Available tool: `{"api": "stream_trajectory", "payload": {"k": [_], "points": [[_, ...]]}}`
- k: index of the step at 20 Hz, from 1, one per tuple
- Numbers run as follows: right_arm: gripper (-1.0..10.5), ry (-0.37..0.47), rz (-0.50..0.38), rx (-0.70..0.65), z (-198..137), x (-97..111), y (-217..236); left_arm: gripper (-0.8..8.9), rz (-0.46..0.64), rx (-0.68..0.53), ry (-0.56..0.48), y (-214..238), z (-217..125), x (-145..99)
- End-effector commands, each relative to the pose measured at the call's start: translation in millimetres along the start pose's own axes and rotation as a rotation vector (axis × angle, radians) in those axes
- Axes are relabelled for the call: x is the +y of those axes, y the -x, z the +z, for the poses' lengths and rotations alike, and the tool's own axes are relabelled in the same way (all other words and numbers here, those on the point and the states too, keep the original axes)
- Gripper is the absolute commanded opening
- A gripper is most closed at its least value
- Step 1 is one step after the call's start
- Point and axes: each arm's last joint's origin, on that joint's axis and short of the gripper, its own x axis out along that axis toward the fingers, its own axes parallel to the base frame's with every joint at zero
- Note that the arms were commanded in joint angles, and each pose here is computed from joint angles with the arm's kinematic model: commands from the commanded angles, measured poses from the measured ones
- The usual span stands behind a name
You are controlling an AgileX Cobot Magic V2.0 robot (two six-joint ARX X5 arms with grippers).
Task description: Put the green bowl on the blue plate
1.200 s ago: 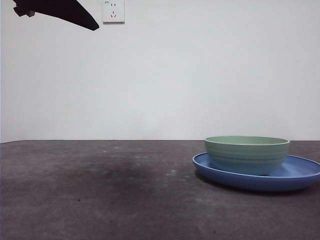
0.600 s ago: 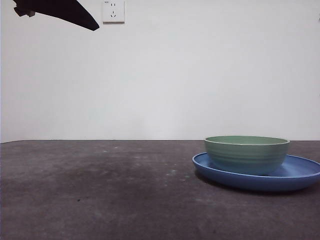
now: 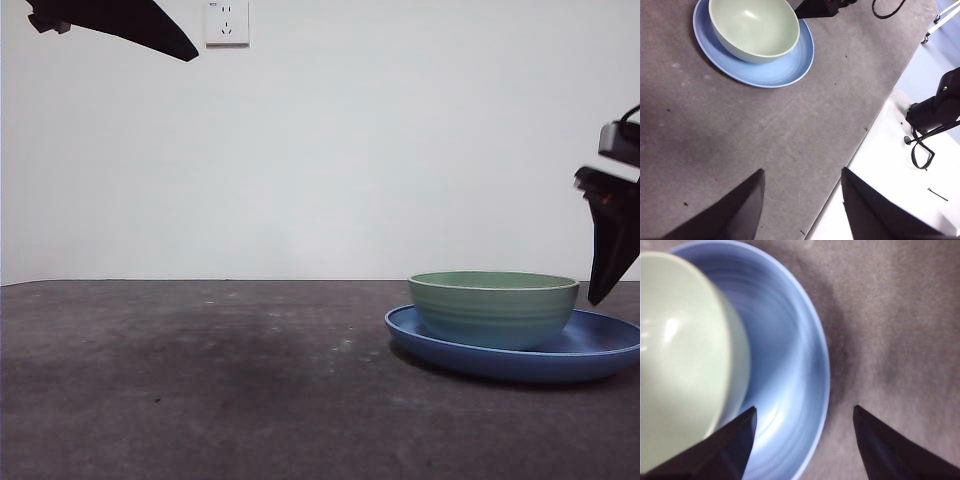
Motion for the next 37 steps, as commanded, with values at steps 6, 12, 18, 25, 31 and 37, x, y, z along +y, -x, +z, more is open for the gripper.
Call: {"api": "stream_trajectory", "payload": {"k": [6, 12, 18, 25, 31, 37], "points": [[2.0, 0.001, 0.006, 0.025, 4.6, -8.2, -27.3, 2.49, -0.013, -0.012, -0.025, 0.3, 3.1, -2.0], [0.1, 0.005, -0.001, 0.008, 6.4, -8.9, -29.4, 2.49, -0.013, -0.011, -0.024, 0.3, 3.1, -2.0], [0.1, -0.040, -0.004, -0.010, 8.5, -14.7, -24.6, 2.49, -0.013, -0.007, -0.018, 0.3, 2.7, -2.0], [0.1, -0.045, 0.112, -0.124, 14.5, -1.3, 11.8, 2.49, -0.013, -0.006, -0.018, 0.3, 2.5, -2.0], [0.1, -0.046, 0.203, -0.162, 15.7, 15.7, 26.1, 2.49, -0.013, -0.006, -0.018, 0.3, 2.5, -2.0], [0.1, -0.006, 0.298, -0.173, 13.3, 55.1, 17.7, 2.49, -0.013, -0.006, -0.018, 0.3, 2.5, -2.0]]}}
